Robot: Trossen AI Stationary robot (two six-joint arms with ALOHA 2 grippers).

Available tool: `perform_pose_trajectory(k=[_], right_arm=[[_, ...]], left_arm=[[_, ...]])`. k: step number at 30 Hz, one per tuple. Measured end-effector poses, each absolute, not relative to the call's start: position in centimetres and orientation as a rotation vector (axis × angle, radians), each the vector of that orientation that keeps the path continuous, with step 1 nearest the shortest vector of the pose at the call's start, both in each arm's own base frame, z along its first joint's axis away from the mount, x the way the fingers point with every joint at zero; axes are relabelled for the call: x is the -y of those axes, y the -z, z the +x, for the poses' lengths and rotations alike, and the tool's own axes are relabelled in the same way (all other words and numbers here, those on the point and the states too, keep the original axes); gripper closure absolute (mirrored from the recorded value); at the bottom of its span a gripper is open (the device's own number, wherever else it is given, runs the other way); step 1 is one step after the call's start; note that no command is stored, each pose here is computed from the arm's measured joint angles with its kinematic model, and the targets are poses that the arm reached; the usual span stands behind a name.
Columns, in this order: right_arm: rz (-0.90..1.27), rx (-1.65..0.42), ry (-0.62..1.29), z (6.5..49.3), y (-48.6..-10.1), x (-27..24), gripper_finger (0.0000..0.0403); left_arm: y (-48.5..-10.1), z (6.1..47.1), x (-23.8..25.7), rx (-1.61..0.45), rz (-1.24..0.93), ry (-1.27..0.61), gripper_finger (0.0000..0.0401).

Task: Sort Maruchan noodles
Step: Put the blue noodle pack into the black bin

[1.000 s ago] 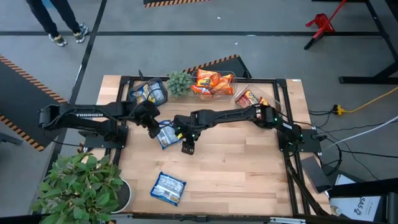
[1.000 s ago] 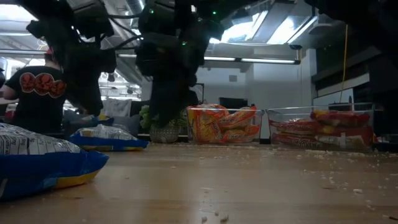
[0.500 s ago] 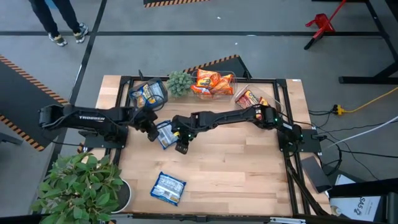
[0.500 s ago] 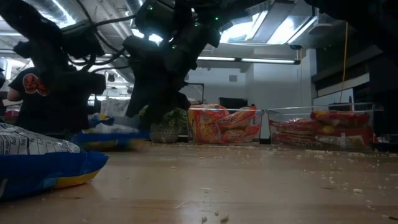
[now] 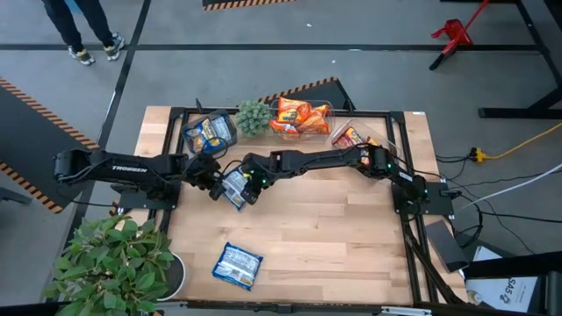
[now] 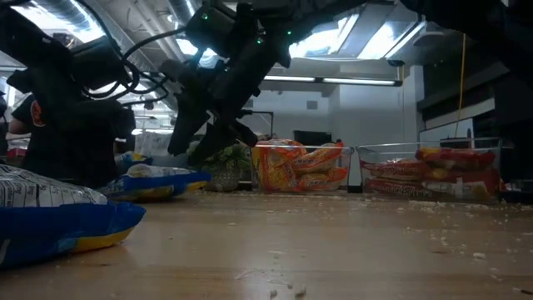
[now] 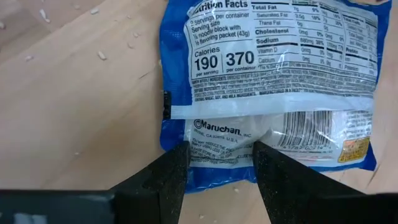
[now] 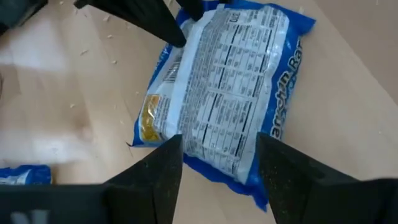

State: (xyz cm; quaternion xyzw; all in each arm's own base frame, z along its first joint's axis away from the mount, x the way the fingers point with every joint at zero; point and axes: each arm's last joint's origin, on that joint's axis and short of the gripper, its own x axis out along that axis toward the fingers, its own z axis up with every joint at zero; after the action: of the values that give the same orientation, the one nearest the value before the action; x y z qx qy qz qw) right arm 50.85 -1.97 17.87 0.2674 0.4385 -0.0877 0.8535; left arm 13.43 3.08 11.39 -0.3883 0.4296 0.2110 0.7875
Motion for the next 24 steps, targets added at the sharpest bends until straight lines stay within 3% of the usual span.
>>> perform_pose_trajectory(k=[9, 20, 24], right_arm=[[0.692, -0.919, 0.241, 50.9, -16.0, 3.4, 0.0214], [0.895, -0.824, 0.087, 50.5, -12.5, 3.2, 0.0214], [0.893, -0.808, 0.072, 50.6, -12.5, 3.1, 0.0243]], left_arm=[[-11.3, 13.4, -3.1, -0.908, -0.834, -0.470, 0.0226], [-11.3, 13.5, -3.2, -0.888, -0.822, -0.482, 0.0226], [-11.3, 13.5, -3.2, -0.886, -0.820, -0.483, 0.0226]])
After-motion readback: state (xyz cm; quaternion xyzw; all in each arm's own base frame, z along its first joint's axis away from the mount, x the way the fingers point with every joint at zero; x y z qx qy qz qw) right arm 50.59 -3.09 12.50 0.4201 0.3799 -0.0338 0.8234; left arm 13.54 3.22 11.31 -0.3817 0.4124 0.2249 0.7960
